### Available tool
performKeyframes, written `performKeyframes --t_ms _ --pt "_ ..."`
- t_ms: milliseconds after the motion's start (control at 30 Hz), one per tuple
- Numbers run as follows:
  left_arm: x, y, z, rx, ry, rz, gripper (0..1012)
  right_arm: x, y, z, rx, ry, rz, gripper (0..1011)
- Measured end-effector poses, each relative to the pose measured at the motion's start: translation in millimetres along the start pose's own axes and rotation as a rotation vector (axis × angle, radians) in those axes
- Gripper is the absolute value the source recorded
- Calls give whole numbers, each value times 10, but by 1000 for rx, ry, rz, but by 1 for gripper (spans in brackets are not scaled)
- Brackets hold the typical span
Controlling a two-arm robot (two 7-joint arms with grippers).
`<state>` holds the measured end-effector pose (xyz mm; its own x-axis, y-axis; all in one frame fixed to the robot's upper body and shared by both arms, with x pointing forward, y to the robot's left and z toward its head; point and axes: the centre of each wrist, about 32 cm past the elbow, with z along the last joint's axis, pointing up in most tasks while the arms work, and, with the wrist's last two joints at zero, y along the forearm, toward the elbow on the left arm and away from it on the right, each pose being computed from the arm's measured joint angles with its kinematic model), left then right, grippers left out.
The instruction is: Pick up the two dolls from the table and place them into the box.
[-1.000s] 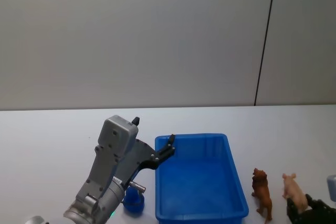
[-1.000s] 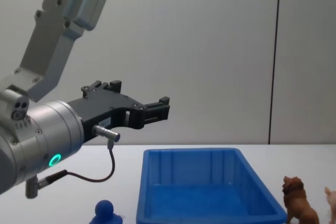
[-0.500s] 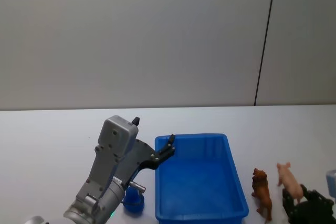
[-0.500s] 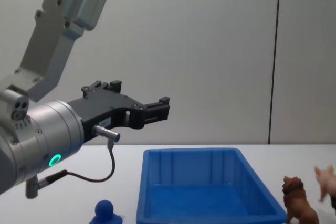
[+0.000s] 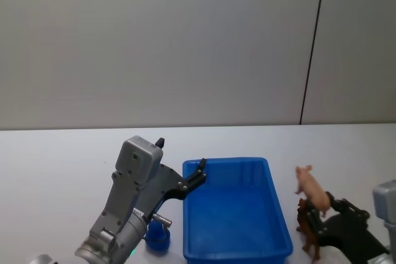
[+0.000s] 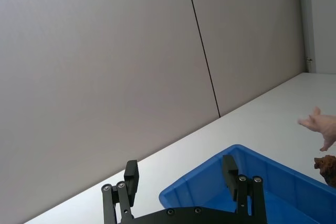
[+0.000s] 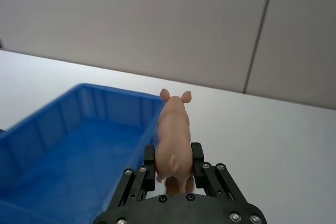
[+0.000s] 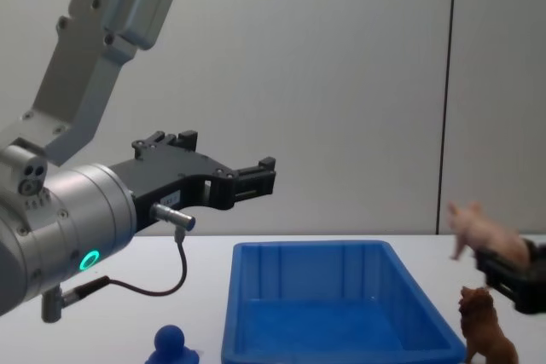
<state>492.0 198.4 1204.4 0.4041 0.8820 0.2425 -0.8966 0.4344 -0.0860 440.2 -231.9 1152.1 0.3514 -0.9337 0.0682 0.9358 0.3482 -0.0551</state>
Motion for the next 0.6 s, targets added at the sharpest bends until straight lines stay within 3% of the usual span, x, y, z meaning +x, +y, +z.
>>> performKeyframes --t_ms 400,600 --pt "0 0 0 0 0 0 1001 -178 165 153 61 1 162 386" --pt "0 0 0 0 0 0 1001 -277 283 188 65 1 240 569"
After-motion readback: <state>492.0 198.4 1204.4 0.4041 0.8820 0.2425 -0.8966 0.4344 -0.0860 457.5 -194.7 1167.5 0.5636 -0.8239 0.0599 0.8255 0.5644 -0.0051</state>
